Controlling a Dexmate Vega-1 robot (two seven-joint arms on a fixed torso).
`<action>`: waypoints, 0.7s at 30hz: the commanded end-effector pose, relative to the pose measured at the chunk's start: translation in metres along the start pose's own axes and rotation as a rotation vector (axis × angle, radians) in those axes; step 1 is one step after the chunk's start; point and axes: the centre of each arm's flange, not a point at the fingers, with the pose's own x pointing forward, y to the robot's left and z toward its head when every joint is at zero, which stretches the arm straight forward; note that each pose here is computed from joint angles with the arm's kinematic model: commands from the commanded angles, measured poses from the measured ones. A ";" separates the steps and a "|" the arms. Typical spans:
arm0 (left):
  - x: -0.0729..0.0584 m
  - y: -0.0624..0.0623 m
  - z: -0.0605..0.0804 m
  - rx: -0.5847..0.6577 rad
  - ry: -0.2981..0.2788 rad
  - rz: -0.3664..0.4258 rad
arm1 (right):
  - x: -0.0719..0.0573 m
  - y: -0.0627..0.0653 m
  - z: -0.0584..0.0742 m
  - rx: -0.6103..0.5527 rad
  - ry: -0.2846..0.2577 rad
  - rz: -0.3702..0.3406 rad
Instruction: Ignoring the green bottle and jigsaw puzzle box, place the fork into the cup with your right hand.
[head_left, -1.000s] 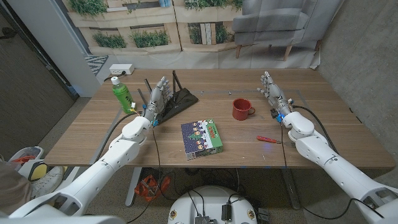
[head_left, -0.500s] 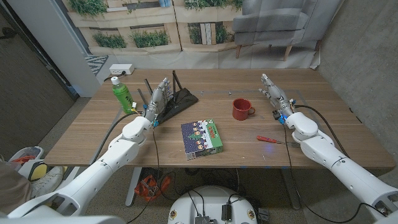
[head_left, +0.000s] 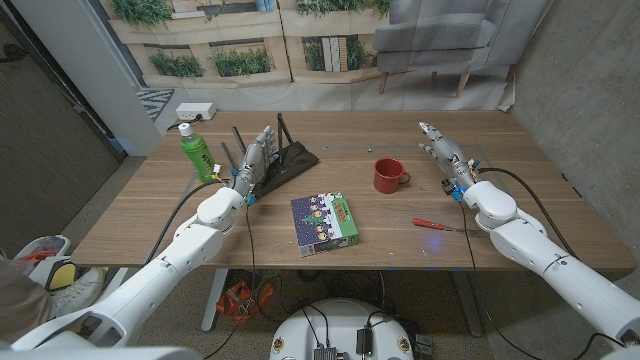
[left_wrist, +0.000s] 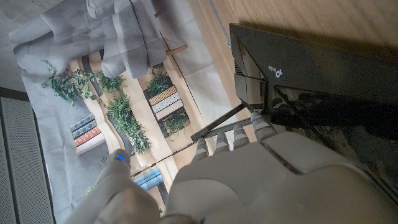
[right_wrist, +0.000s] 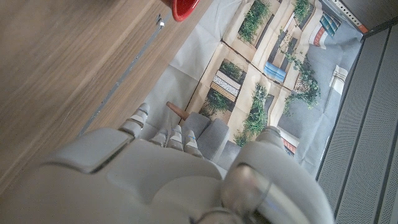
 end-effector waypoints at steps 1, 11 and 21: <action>0.001 -0.003 -0.001 0.011 0.003 -0.006 | -0.006 -0.002 0.011 -0.101 0.008 0.017; -0.001 -0.002 0.001 0.018 0.003 -0.007 | -0.008 -0.002 0.016 -0.136 0.004 0.019; -0.004 -0.003 0.005 0.028 0.000 -0.010 | -0.006 0.000 0.024 -0.206 0.005 0.034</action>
